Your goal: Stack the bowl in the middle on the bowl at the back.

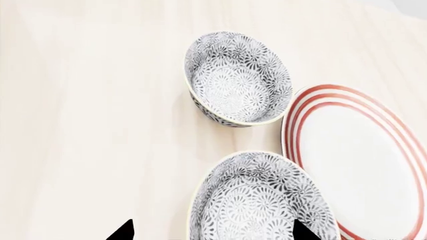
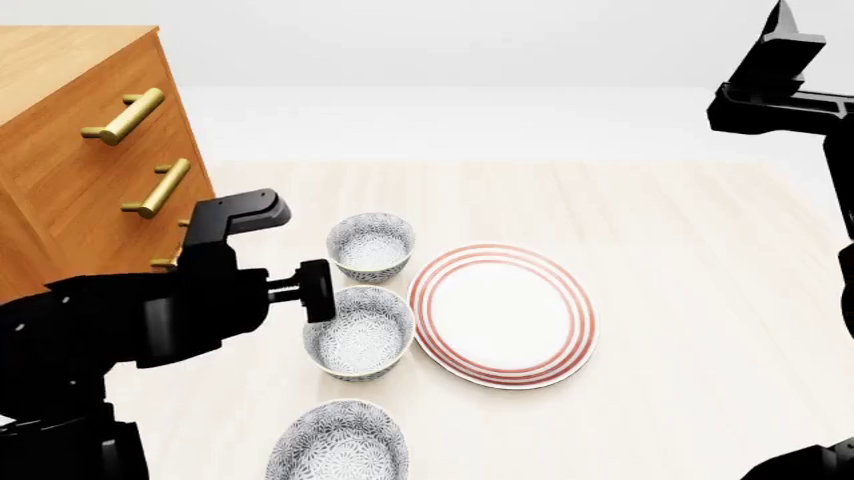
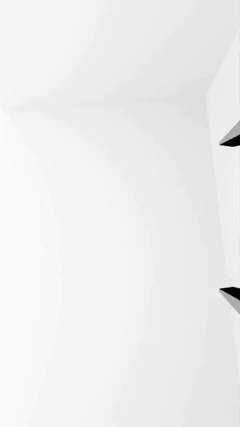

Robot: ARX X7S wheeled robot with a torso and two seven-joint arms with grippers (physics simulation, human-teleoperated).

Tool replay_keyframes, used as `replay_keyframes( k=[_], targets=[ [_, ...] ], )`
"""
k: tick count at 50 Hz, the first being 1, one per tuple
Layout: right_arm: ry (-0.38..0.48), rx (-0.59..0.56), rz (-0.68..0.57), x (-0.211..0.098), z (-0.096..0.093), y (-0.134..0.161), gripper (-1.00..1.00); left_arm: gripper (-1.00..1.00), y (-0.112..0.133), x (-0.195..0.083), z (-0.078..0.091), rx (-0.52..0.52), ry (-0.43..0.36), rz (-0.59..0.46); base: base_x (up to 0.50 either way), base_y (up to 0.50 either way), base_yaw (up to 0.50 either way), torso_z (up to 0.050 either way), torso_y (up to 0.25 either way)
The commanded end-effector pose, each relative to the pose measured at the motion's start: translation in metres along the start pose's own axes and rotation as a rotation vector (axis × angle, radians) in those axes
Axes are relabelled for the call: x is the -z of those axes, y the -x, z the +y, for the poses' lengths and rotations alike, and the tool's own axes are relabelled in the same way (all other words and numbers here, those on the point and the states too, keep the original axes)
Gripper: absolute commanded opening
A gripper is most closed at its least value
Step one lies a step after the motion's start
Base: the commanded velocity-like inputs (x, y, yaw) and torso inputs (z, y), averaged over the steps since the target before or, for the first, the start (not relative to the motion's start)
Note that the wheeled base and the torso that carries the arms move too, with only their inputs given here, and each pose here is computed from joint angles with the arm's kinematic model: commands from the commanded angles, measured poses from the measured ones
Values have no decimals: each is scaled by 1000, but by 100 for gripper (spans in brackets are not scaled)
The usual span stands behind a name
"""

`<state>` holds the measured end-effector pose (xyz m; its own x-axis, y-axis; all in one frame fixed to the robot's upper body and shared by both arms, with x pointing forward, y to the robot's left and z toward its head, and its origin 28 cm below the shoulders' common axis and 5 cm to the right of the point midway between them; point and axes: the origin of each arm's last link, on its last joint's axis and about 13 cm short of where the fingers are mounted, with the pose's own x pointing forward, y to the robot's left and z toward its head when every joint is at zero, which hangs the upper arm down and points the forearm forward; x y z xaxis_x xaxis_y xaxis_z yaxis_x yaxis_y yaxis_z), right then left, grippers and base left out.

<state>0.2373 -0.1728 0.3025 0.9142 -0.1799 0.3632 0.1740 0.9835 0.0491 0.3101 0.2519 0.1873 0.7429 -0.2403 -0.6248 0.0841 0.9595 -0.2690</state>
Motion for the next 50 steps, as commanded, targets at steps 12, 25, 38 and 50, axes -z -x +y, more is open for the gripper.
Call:
replay_keyframes(
  k=[12,25,38,50],
  targets=[
    [3,-3,8,0,1,1,100,100,-13,10,0,6,29,30,0,0,0,0,0],
    [6,0,13,1,1,2,100,100,-22,16,3,-4,42,45,0,0,0,0,0],
    [13,8,14,-1,-3,4,100,100,-32,20,5,-17,69,55,0,0,0,0,0],
    [13,13,12,-1,-3,3,100,100,-37,22,4,-13,79,58,0,0,0,0,0]
  ],
)
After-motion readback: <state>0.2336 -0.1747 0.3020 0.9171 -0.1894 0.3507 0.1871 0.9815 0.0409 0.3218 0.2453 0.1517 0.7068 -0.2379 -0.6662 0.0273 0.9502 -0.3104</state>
